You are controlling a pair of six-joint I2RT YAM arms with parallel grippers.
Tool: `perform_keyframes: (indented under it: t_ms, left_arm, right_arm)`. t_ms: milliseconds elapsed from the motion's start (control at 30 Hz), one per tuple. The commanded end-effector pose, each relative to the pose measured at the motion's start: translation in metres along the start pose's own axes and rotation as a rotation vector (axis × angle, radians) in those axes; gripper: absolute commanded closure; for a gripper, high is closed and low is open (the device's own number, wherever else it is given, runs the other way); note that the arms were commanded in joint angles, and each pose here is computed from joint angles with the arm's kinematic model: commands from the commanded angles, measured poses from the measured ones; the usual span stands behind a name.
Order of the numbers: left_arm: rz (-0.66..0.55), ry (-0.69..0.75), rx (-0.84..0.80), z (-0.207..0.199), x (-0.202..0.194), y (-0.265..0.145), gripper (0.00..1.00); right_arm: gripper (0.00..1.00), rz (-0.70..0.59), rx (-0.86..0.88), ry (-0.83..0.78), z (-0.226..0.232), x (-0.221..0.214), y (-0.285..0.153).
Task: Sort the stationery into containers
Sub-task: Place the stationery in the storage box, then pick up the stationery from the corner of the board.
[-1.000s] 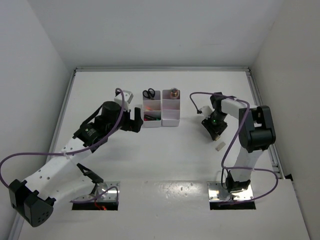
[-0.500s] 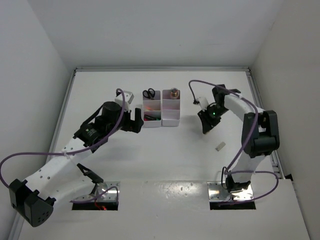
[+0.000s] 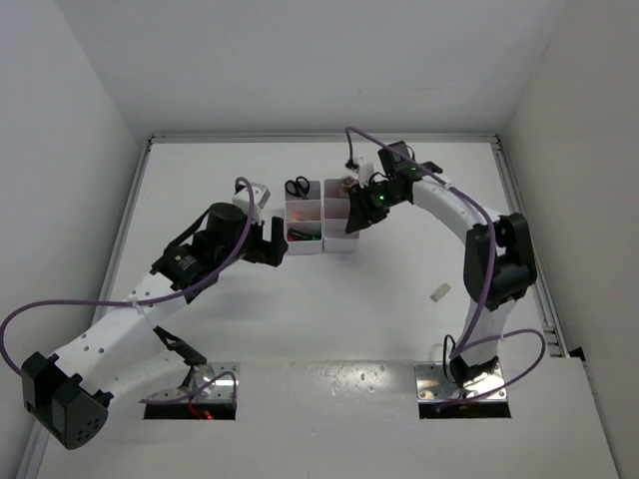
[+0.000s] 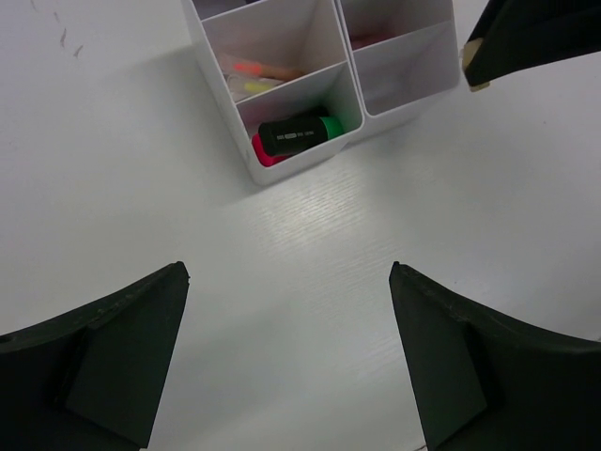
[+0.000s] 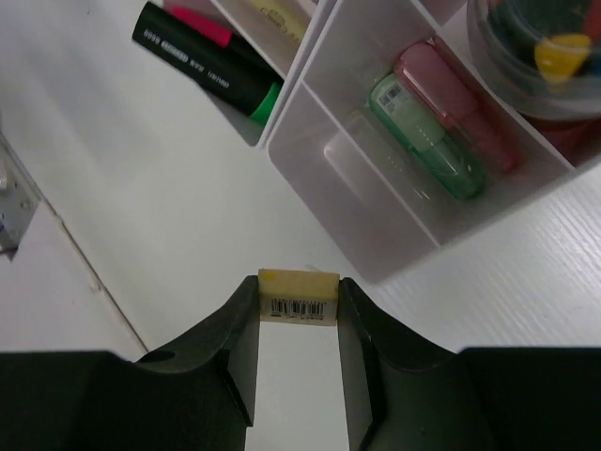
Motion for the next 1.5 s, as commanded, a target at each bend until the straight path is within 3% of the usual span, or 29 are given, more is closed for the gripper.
perform_keyframes:
  t_ms: [0,433,533,633,767,933,1067,1133,1167,1200,1233,1267,1300,1333,1367,1400,1433,1467]
  left_arm:
    - [-0.040,-0.011,-0.002,0.000,0.009,0.001,0.06]
    - [-0.026,-0.014,0.012,0.004,0.005,0.005,0.06]
    - [-0.026,-0.014,0.013,0.004,0.005,0.005,0.06]
    - [-0.026,-0.014,0.013,0.004,0.005,0.005,0.06]
    - [-0.026,-0.014,0.013,0.004,0.005,0.005,0.06]
    - [-0.026,-0.014,0.013,0.004,0.005,0.005,0.06]
    - [-0.026,-0.014,0.013,0.004,0.005,0.005,0.06]
    - [-0.026,-0.014,0.013,0.004,0.005,0.005,0.06]
    - [-0.023,-0.014,0.004,0.003,0.004,0.005,0.07]
    - [-0.033,-0.014,0.000,0.002,0.006,0.002,0.10]
    - [-0.033,-0.014,0.000,0.002,0.006,0.002,0.15]
    - [-0.036,-0.015,-0.016,0.000,0.007,0.000,0.46]
    - [-0.036,-0.006,-0.016,0.001,0.007,0.000,0.71]
    - [-0.033,-0.005,-0.026,-0.001,0.007,0.000,1.00]
    - [-0.028,-0.005,-0.037,-0.002,0.006,0.000,1.00]
    - [-0.028,-0.005,-0.037,-0.002,0.006,0.000,1.00]
    - [-0.025,-0.005,-0.046,-0.003,0.006,-0.001,1.00]
    - [-0.025,-0.005,-0.046,-0.003,0.006,-0.001,0.92]
  right_arm:
    - [1.00,-0.083,-0.077,0.076,0.006,0.030,0.007]
    - [1.00,-0.056,-0.278,0.136,-0.011,0.030,0.035]
    - [0.77,-0.029,-0.276,0.148,-0.011,0.024,0.037]
    - [0.64,-0.029,-0.265,0.137,-0.010,0.024,0.038]
    - [0.63,-0.031,-0.229,0.126,-0.005,0.027,0.037]
    - [0.52,-0.079,-0.209,0.072,0.011,0.041,0.019]
    - [0.51,-0.089,-0.192,0.067,0.015,0.043,0.016]
    - [0.60,-0.106,-0.172,0.027,0.018,0.048,0.007]
    - [0.93,-0.119,-0.119,-0.016,0.031,0.051,-0.004]
    - [1.00,-0.122,-0.104,-0.160,0.032,0.051,-0.015]
    - [1.00,-0.118,-0.096,-0.262,0.036,0.049,-0.024]
    - [1.00,-0.084,-0.067,-0.381,0.043,0.037,-0.034]
    - [1.00,-0.058,-0.071,-0.674,0.045,0.023,-0.050]
    - [1.00,0.008,-0.098,-0.816,0.038,0.006,-0.059]
    - [1.00,0.086,-0.091,-0.953,0.036,-0.015,-0.064]
    - [1.00,0.223,-0.023,-1.025,0.033,-0.065,-0.060]
    - [0.96,0.281,-0.035,-1.178,0.025,-0.079,-0.062]
    - [0.94,0.396,-0.092,-1.217,0.017,-0.112,-0.070]
Point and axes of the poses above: each gripper's point midway between its finger pads, its own y axis out along the fingers, its own z axis along the line the jaws close on, x = y × z, the point moved 4 cm from there along -y, back along the fingers, and after that the axes turned 7 degrees about -y, right-handed, at the moved point
